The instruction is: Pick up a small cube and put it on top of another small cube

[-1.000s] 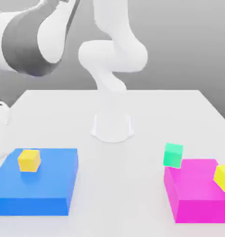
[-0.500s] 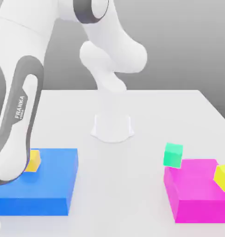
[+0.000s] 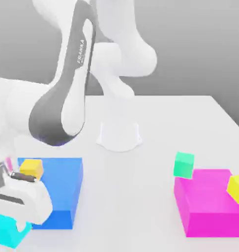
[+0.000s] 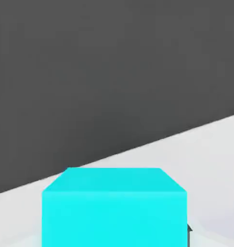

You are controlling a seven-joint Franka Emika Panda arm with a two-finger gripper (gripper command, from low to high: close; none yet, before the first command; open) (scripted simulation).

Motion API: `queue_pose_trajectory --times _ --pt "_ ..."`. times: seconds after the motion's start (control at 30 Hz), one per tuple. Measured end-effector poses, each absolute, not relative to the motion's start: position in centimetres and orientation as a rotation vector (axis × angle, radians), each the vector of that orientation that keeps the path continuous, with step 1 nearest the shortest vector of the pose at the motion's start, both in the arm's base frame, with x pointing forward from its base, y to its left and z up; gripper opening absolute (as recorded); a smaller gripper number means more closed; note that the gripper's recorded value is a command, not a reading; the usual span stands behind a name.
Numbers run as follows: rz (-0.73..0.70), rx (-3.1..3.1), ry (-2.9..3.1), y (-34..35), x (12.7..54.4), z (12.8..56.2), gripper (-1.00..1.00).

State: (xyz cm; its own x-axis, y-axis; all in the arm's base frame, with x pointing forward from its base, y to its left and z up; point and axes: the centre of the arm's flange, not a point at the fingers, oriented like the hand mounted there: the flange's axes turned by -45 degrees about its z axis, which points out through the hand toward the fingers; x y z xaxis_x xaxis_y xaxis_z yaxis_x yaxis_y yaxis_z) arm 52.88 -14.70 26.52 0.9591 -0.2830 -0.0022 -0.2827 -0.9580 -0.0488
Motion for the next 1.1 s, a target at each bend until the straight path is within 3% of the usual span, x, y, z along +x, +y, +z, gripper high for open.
queue_pose_trajectory --times 0.27,0.57,0.63,0.8,0.83,1.1 --pt "0.014 -3.076 0.212 4.8 47.1 31.4 -1.0" --pt "0.013 -3.119 0.08 16.1 34.4 33.8 -1.0" --pt "0.006 -3.131 0.048 17.6 31.7 33.5 -1.0" --pt "0.0 -3.14 0.036 18.2 30.7 28.3 -1.0" --pt "0.0 -3.14 0.036 18.1 30.6 27.5 1.0" --pt "0.0 -3.142 0.036 18.2 30.6 28.3 1.0"
